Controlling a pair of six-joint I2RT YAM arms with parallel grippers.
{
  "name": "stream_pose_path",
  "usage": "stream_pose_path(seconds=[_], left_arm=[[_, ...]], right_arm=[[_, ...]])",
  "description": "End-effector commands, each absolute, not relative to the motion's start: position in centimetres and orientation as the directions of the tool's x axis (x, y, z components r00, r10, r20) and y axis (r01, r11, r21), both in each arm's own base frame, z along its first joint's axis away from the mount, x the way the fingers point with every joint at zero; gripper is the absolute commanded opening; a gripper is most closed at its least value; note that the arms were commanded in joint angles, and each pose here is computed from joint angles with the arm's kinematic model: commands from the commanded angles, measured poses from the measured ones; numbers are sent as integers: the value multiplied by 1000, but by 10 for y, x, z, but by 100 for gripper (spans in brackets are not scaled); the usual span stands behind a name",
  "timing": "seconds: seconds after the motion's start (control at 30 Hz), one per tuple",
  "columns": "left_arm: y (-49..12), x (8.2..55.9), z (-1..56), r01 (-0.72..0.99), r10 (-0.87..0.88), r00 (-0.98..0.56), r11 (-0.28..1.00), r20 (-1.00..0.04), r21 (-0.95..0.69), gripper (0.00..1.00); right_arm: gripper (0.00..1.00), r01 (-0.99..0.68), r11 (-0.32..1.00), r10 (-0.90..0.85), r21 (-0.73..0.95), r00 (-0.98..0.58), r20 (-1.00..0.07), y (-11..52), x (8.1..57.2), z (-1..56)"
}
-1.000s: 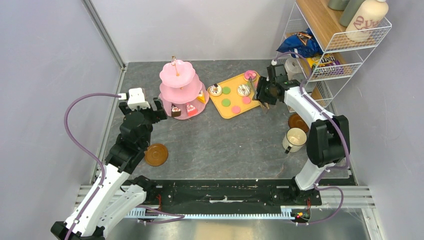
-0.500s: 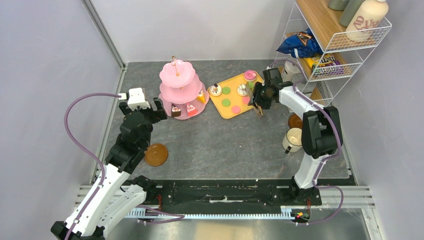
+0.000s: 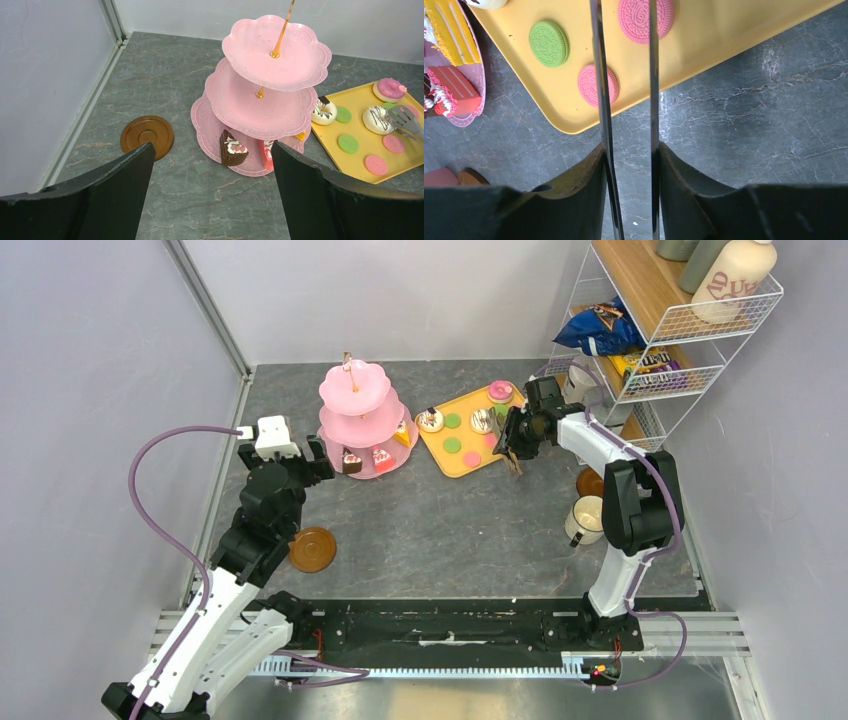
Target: Serve the afternoon tea
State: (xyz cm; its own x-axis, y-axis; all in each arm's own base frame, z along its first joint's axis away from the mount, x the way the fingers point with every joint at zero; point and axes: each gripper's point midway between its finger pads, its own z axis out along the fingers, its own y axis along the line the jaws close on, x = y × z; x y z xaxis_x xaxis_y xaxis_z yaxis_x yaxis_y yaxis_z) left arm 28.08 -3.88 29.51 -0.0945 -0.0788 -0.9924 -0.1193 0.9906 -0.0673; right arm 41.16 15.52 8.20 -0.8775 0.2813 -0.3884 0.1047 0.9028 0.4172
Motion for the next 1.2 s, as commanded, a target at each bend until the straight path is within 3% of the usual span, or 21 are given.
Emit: stream_pose_path(seconds=[0.0, 0.17, 0.6, 0.93, 1.17], left_arm=[[-40, 283, 306, -121, -124, -50, 986, -991, -117, 94], [-40, 283, 306, -118, -124, -51, 986, -991, -118, 94], [-39, 283, 306, -121, -125, -49, 986, -991, -118, 94], [-40, 283, 305, -120, -126, -50, 986, -991, -119, 94], [-39, 283, 306, -121, -127, -49, 985, -991, -120, 94]], right_arm=[[43, 62, 891, 274, 450, -864, -423, 161, 421, 102], [38, 37, 895, 267, 444, -843, -468, 158, 421, 120], [36, -57, 889, 251, 455, -770, -587, 166, 416, 187], [36, -255, 864, 142, 435, -705, -695, 241, 418, 242], [36, -354, 834, 69, 424, -696, -715, 302, 420, 244]])
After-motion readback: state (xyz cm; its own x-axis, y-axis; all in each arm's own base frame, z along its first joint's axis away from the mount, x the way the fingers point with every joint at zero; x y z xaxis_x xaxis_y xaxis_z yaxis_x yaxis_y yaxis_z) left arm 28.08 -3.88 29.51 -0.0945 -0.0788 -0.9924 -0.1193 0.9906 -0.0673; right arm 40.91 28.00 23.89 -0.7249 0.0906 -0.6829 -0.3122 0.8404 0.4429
